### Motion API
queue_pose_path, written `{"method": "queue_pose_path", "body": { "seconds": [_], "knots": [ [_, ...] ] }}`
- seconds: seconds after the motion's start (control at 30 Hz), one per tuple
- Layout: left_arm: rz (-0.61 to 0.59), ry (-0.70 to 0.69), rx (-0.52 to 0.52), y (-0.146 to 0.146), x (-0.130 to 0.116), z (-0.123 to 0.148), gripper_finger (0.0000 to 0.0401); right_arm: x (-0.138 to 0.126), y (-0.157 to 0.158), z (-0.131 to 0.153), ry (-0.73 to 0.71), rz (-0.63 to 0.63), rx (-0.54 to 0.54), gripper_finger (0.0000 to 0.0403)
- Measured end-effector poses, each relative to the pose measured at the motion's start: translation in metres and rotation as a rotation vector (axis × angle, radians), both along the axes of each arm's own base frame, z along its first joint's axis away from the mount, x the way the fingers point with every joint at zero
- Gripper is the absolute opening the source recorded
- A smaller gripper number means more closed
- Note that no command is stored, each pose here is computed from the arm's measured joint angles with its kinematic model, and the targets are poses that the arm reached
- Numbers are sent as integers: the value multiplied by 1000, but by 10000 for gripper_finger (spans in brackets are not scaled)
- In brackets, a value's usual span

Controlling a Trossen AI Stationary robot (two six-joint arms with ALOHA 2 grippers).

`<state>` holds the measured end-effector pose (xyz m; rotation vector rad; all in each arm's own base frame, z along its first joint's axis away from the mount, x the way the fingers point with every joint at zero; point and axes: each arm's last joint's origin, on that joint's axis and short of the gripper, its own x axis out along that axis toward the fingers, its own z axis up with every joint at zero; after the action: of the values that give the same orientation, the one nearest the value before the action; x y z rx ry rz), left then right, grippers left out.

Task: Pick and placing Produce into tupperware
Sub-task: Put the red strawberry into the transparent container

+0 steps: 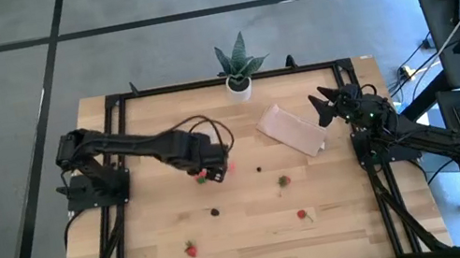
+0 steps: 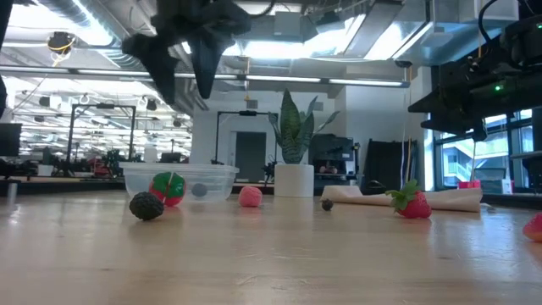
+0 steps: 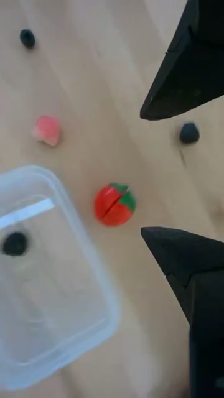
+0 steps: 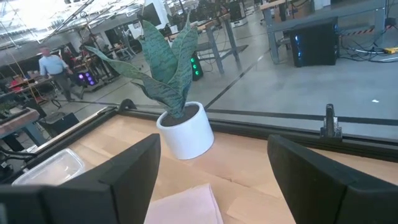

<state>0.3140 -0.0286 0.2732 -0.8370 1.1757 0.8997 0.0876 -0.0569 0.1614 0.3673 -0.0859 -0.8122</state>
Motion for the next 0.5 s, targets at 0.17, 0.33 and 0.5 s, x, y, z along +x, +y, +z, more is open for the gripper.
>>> {"method": "queue_pose_path", "body": {
  "seconds": [0.17, 0.33, 0.5],
  "knots": [
    [203, -46, 19, -14, -1, -1, 284, 0, 0, 0, -1, 0, 1, 297],
    [290, -28, 19, -25, -7, -12, 284, 0, 0, 0, -1, 0, 1, 297],
    [374, -23, 20, -32, -13, -31, 284, 0, 0, 0, -1, 1, 1, 297]
  ]
}}
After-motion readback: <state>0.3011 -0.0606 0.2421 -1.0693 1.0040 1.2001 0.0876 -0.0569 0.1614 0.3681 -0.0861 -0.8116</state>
